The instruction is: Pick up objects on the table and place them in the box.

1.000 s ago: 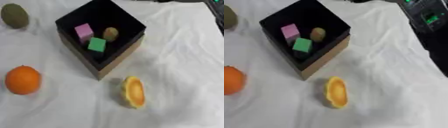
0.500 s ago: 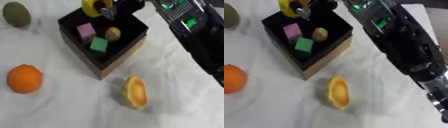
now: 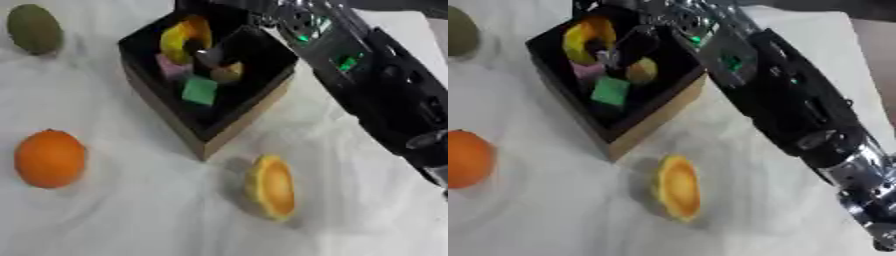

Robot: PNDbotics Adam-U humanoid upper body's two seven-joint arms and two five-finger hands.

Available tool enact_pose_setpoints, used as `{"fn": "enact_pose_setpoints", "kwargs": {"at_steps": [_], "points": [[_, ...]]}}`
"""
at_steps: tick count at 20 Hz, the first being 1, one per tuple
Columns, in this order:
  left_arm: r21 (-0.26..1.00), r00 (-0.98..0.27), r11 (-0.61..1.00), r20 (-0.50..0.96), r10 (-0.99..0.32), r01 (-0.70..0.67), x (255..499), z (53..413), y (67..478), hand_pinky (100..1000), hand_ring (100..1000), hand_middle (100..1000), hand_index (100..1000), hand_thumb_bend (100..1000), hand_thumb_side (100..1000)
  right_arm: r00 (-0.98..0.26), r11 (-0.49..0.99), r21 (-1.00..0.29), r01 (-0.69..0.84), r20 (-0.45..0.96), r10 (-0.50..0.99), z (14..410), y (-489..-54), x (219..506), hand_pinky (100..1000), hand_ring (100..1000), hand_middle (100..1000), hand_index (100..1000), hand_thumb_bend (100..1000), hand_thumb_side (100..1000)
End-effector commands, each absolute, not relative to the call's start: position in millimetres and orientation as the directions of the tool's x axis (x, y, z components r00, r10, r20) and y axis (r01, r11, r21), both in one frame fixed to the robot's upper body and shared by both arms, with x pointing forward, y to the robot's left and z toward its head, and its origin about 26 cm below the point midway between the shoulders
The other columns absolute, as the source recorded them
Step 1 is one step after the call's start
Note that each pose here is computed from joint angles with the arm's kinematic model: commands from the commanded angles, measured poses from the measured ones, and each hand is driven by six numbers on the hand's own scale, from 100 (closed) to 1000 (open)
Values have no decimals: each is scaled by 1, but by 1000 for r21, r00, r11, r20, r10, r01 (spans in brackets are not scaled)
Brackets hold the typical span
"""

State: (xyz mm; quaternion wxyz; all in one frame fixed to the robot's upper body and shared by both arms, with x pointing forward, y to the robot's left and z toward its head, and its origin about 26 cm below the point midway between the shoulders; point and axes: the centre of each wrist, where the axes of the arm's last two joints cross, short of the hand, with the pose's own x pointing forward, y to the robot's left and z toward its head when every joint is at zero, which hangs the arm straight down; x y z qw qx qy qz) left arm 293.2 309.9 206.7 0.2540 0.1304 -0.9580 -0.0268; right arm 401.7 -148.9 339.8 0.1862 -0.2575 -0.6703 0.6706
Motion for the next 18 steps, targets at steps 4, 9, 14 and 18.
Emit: {"fn": "enact_pose_setpoints", "kwargs": {"at_steps": [4,9,14,18], "points": [[134,-847,963,458,-271,-235,291,214,311,862,756,739,807,100,466,-786,-69,-986,149,-161,597,353,-154,398,937,993,873,887,179,325],[132,-843,962,464,-272,-237,290,213,312,862,756,738,807,100,465,-783,-28,-985,172,-154,602,360,-158,392,935,991,865,883,150,278],[131,-837,961,471,-276,-243,290,211,313,862,755,738,807,100,463,-783,74,-976,206,-119,611,377,-169,372,924,972,843,869,100,197],[130,-830,958,477,-287,-257,288,209,315,862,755,738,807,100,461,-791,107,-959,263,-151,592,385,-190,332,916,962,835,869,100,156]]}}
